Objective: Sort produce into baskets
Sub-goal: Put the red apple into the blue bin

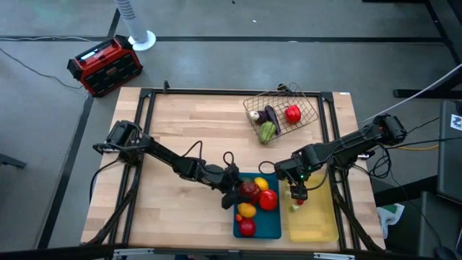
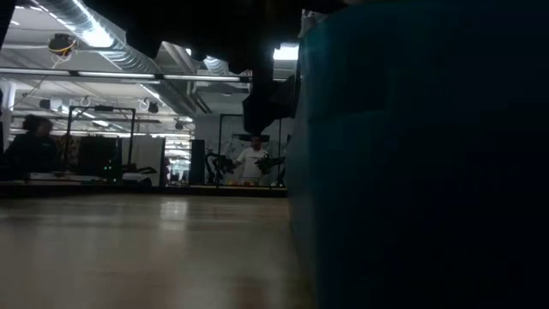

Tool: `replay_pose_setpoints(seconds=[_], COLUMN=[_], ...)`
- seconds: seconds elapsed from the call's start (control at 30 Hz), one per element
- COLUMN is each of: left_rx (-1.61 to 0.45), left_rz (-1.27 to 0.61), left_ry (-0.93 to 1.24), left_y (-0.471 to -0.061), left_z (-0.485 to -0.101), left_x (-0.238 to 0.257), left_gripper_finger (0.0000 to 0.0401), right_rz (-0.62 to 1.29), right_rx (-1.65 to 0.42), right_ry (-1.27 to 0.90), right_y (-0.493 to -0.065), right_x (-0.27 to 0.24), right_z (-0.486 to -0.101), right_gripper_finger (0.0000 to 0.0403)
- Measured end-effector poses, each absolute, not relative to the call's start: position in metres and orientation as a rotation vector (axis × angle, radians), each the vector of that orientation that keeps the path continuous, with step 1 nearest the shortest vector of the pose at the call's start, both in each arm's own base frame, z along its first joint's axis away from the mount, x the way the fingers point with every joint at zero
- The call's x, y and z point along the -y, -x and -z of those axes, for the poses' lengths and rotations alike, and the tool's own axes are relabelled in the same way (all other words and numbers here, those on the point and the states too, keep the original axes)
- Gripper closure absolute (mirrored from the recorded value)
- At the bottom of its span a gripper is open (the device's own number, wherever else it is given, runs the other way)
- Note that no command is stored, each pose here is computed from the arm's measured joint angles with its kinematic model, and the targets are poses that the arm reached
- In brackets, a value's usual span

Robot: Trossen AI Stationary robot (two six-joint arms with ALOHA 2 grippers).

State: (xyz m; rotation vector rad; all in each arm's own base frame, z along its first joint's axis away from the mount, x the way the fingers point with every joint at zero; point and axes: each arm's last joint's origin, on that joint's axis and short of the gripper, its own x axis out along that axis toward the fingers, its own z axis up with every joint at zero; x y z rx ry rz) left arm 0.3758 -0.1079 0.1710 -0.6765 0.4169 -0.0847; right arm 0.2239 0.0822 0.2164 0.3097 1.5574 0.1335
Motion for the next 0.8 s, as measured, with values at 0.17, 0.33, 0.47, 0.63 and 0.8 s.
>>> replay_pose_setpoints(seconds=[0.17, 0.33, 0.47, 0.63, 0.8], left_rx=[-0.413, -0.409, -0.408, -0.408, -0.407], left_rz=[0.092, 0.077, 0.088, 0.094, 0.094], left_ry=[0.631, 0.637, 0.603, 0.587, 0.587], left_y=[-0.3761, -0.3771, -0.3769, -0.3769, -0.3769], left_z=[-0.1710, -0.1708, -0.1709, -0.1709, -0.1709], left_x=[0.1068, 0.1029, 0.1037, 0.1038, 0.1039], left_gripper_finger=[0.0056, 0.0056, 0.0056, 0.0034, 0.0009], right_rz=[-0.133, -0.133, -0.133, -0.133, -0.133], right_rx=[-1.558, -1.558, -1.558, -1.558, -1.558], right_ry=[-0.310, -0.310, -0.310, -0.310, -0.310], right_y=[-0.2239, -0.2239, -0.2239, -0.2239, -0.2239], right_x=[-0.0822, -0.0822, -0.0822, -0.0822, -0.0822], right_z=[-0.2164, -0.2164, -0.2164, -0.2164, -0.2164], right_gripper_finger=[0.0118, 0.0118, 0.0118, 0.0118, 0.0118])
